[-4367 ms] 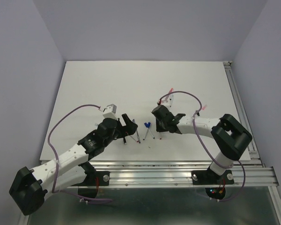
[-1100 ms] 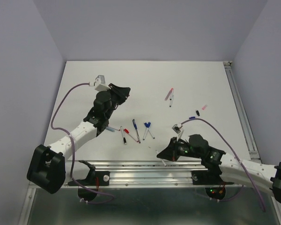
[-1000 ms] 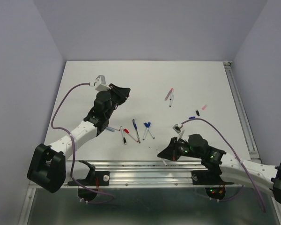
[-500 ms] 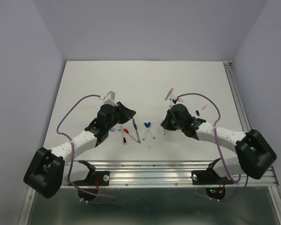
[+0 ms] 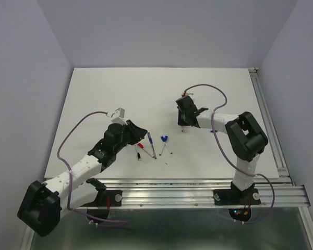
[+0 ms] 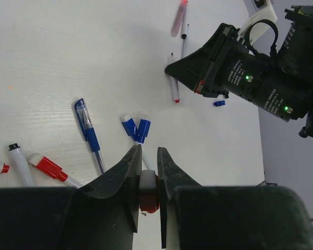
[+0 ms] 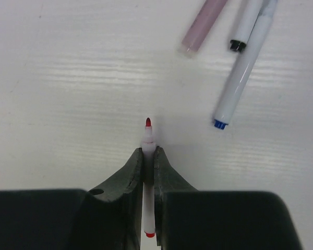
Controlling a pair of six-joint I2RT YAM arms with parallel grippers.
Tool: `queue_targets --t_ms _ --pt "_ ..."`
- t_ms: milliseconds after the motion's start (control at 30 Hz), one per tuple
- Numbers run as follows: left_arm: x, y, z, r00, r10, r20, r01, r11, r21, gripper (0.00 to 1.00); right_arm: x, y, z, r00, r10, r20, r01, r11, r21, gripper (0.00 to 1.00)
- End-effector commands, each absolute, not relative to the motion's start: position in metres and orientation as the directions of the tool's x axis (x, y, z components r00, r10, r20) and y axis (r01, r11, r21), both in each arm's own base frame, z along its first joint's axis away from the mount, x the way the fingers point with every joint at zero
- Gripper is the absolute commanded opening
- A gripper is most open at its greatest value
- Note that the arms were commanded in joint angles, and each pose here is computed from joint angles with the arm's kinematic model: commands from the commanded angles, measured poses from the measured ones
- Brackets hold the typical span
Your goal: Open the pen caps
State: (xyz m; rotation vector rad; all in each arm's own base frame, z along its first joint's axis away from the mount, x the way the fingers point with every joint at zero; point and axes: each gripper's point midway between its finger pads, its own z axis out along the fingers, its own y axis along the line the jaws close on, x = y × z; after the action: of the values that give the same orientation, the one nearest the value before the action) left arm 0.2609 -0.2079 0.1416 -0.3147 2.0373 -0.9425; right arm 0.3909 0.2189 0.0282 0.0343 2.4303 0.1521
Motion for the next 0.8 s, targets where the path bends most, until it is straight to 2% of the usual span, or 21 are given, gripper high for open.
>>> queue_targets --t_ms 0,67,233,267,533,667,767 --pt "0.26 -0.203 0.138 -0.596 -0.51 -0.62 0.121 0.707 -0.697 0.0 0.412 0.204 0.027 -0.752 -0.004 -0.659 -0.009 1.0 0.005 0.12" --pt "0.259 -0.203 0.138 -0.6 -0.507 -0.619 0.12 0.707 -0.697 0.0 0.419 0.2 0.021 -0.757 -0.017 -0.653 0.002 1.0 -0.029 0.18" --pt "0.258 -0.204 0.138 -0.605 -0.501 -0.619 0.128 0.707 -0.696 0.0 0.43 0.193 0.016 -0.767 -0.032 -0.641 0.012 0.998 -0.064 0.23" --pt "0.258 -0.204 0.139 -0.604 -0.501 -0.62 0.127 0.707 -0.696 0.0 0.431 0.195 0.019 -0.762 -0.033 -0.647 0.005 0.998 -0.057 0.31" --pt "0.258 -0.207 0.146 -0.605 -0.5 -0.619 0.142 0.698 -0.702 0.0 0.434 0.199 0.042 -0.737 -0.038 -0.675 -0.026 0.999 -0.027 0.49" --pt "0.26 -0.211 0.15 -0.61 -0.498 -0.617 0.147 0.694 -0.705 0.01 0.424 0.207 0.083 -0.694 -0.006 -0.72 -0.07 0.996 0.06 0.55" --pt "0.262 -0.219 0.151 -0.62 -0.486 -0.616 0.154 0.695 -0.703 0.01 0.41 0.207 0.114 -0.661 0.03 -0.749 -0.097 0.987 0.125 0.65"
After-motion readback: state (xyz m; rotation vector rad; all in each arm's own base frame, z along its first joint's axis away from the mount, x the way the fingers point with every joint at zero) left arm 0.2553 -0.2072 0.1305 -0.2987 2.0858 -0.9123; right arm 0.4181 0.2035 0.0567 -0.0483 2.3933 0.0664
